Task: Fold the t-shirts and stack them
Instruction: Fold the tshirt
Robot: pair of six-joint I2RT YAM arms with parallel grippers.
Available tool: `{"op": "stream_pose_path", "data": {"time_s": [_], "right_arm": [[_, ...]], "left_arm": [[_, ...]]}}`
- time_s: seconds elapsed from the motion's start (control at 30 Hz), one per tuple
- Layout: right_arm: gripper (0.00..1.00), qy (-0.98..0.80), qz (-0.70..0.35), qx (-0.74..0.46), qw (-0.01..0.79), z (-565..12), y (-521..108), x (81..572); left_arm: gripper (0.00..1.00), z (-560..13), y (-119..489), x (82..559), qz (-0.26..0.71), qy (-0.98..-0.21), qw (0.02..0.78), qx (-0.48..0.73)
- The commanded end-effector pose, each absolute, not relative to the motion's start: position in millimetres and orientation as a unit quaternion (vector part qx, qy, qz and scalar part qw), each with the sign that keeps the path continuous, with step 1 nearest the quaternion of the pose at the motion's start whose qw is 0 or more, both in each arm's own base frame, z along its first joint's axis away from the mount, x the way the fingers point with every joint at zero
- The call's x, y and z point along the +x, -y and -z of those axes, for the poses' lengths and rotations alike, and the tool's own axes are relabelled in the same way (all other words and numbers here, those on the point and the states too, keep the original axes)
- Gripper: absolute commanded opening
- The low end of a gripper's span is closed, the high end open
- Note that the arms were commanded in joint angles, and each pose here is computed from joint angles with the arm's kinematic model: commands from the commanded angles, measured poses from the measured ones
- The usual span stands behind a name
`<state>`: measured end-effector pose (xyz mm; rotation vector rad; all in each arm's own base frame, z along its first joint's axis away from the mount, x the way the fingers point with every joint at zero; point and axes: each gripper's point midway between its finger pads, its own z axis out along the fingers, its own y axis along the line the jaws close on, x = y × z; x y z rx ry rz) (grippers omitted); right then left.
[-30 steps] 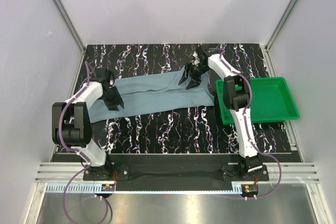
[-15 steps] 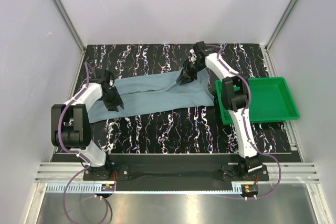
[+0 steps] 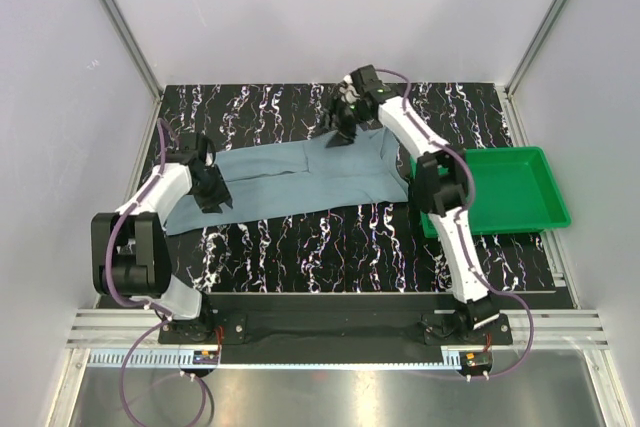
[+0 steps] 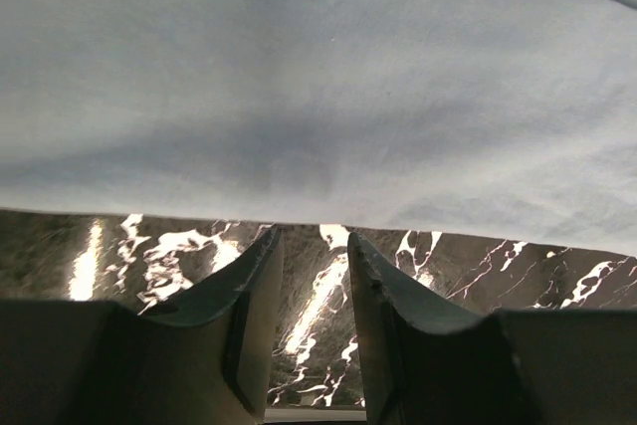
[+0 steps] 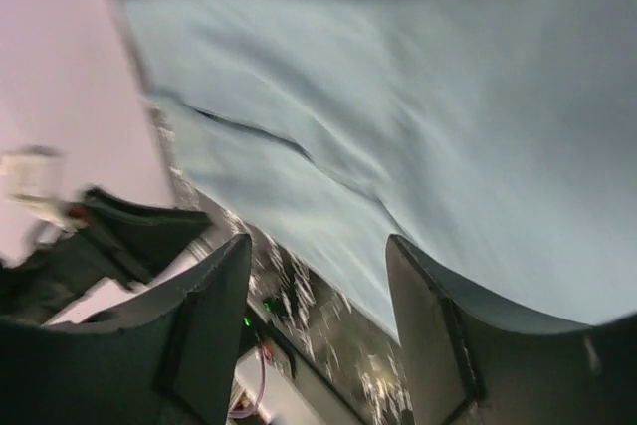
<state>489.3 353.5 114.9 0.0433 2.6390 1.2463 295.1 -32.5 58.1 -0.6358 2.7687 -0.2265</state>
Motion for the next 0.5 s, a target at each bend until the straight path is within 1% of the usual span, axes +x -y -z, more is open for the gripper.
{"op": "stream_pose_path", "data": {"time_s": [0.0,0.03,0.13,0.17,0.23,0.27,0.3,0.33,0.4,0.47], "right_arm": [[0.62,-0.933,-0.330,0.010,0.144,-165.2,-277.9,458.3],[0.59,-0.952,-0.281,0.003,0.123,-157.5,-254.6,433.5],[0.59,-0.972,-0.209,-0.017,0.104,-148.3,-219.4,396.5],[0.59,-0.979,-0.182,-0.012,0.096,-143.7,-201.4,374.9],[0.60,-0.980,-0.166,-0.011,0.107,-141.3,-186.7,363.5],[0.61,-0.982,-0.160,-0.008,0.100,-137.0,-178.3,347.1],[0.62,-0.981,-0.165,-0.003,0.100,-135.9,-174.8,343.4],[0.65,-0.980,-0.170,-0.003,0.099,-133.3,-174.7,341.0],[0.68,-0.981,-0.177,0.003,0.080,-124.4,-174.5,328.2],[0.73,-0.980,-0.185,0.012,0.076,-118.5,-176.1,322.4]], "left_arm": [[0.38,-78.2,16.1,294.7,0.040,-0.960,0.181,-0.211],[0.38,-82.1,9.8,292.6,0.024,-0.957,0.188,-0.220],[0.38,-78.7,1.9,282.3,0.017,-0.952,0.176,-0.249],[0.38,-77.2,-0.5,279.8,0.020,-0.948,0.172,-0.266],[0.38,-70.5,-9.2,270.0,0.016,-0.942,0.152,-0.299],[0.39,-65.6,-14.3,263.2,0.015,-0.934,0.139,-0.330],[0.41,-62.7,-14.9,259.2,0.019,-0.930,0.130,-0.344],[0.47,-60.4,-14.5,255.8,0.024,-0.925,0.123,-0.359],[0.53,-52.2,-22.4,240.3,0.021,-0.902,0.098,-0.420],[0.58,-53.4,-23.4,239.0,0.049,-0.885,0.109,-0.451]]}}
